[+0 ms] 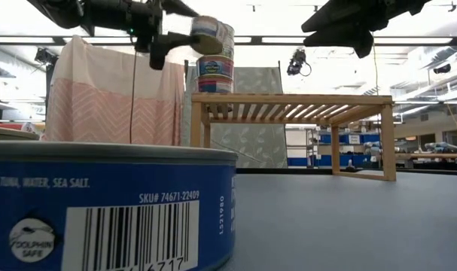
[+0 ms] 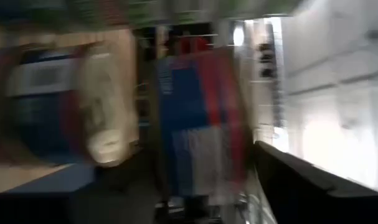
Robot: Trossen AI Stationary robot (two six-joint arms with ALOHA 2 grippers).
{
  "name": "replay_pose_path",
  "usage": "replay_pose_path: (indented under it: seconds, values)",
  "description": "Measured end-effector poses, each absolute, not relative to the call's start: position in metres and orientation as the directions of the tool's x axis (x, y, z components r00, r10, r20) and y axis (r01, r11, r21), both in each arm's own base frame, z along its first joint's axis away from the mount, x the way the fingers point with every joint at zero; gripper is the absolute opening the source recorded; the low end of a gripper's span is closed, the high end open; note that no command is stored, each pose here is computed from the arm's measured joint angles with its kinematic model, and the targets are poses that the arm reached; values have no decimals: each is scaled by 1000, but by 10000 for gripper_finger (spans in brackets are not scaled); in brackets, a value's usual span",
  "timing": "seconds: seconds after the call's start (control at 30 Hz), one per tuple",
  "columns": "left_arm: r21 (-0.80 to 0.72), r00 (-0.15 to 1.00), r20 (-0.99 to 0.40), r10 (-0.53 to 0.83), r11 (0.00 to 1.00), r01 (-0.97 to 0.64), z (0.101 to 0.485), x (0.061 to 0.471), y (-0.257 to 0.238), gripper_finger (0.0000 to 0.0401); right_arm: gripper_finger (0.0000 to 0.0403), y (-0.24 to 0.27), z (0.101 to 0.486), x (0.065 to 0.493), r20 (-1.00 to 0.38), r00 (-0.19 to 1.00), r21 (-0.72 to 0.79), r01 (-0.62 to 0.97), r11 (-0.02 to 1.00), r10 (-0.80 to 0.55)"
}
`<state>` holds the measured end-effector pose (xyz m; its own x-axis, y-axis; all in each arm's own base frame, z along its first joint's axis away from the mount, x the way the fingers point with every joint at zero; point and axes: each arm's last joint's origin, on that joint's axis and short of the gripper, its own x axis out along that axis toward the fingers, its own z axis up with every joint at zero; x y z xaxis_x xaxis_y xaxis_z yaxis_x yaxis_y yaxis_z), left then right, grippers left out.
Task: Stack canned seafood by type on shelf
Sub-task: Stack the blue tuna can on top of the other blue tuna cans on the shelf
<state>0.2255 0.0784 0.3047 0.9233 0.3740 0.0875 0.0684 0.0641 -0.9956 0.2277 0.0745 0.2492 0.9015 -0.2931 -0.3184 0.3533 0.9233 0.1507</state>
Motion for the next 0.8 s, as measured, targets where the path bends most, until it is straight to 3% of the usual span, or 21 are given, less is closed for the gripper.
replay_pose_path:
  seconds: [0.13,0.23,0.8]
  values:
    - [-994,923,94,374,78,70,306,225,78,326,162,75,249,228,-318,902,151,353,923,-293]
    - [-997,923,67,379,70,44,302,227,80,350,162,75,250,228,-315,903,153,352,923,-292]
    - [-994,945,70,321,98,41,307,214,89,333,162,76,257,231,-251,927,206,333,920,-279]
